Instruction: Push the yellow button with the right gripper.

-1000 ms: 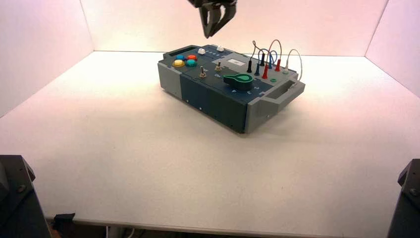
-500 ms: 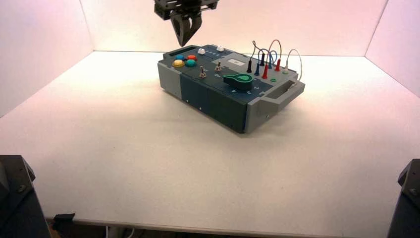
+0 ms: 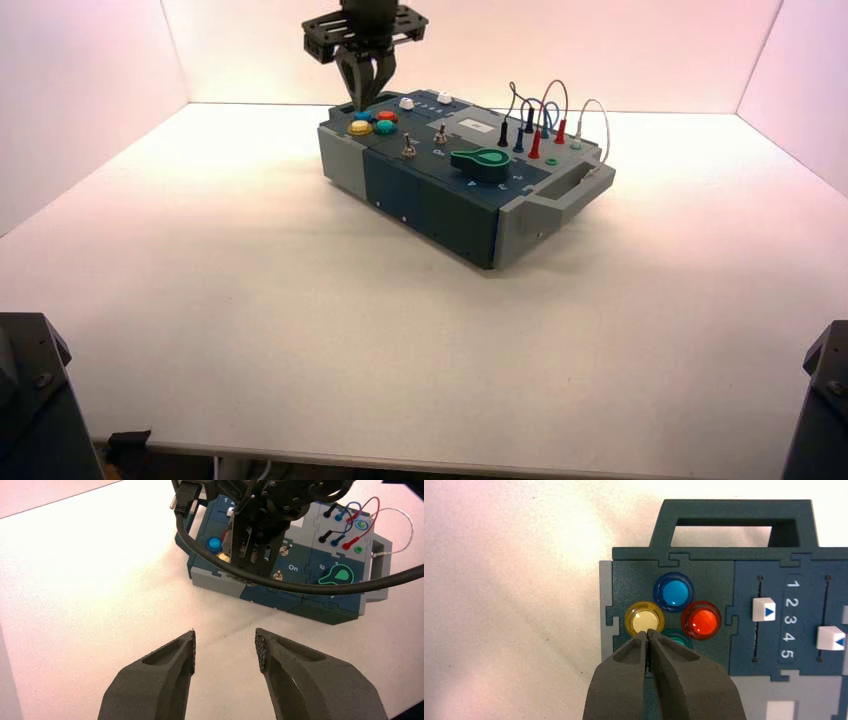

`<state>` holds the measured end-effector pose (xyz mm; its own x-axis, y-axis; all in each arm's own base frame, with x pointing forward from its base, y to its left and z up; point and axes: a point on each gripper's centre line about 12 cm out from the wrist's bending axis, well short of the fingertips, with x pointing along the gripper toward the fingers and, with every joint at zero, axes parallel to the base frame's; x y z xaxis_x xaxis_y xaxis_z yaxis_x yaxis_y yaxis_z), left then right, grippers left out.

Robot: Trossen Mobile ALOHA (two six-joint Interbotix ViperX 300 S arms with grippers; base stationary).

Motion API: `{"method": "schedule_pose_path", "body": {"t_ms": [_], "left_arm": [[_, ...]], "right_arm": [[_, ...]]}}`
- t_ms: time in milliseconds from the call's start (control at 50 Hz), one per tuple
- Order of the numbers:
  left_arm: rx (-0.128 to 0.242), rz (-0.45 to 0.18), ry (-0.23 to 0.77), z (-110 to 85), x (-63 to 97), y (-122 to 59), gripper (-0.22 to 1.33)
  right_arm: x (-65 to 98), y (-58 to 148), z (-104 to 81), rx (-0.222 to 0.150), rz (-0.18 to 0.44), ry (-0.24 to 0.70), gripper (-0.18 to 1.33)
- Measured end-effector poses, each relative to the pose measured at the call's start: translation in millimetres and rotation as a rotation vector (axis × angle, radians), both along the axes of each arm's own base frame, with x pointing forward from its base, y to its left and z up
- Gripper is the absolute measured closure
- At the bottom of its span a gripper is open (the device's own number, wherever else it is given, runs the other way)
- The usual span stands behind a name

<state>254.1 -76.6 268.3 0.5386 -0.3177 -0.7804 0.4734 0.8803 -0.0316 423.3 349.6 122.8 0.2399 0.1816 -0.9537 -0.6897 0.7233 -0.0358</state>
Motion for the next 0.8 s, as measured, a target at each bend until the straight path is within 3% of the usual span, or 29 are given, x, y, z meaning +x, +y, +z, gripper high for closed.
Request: {"method": "schedule_pose_path", "body": {"t_ms": [300, 800], "left_arm": [[-0.001, 0.0, 0.0, 0.0, 0.0, -0.1, -0.04], [0.0, 0.0, 0.002, -0.4, 0.2, 0.0, -0.04]], "right_arm": [[1.2, 1.0, -12.7, -0.014, 0.0, 0.017, 1.28], [4.2, 2.4, -18.4, -0.016, -0.002, 0.019, 1.28]]}}
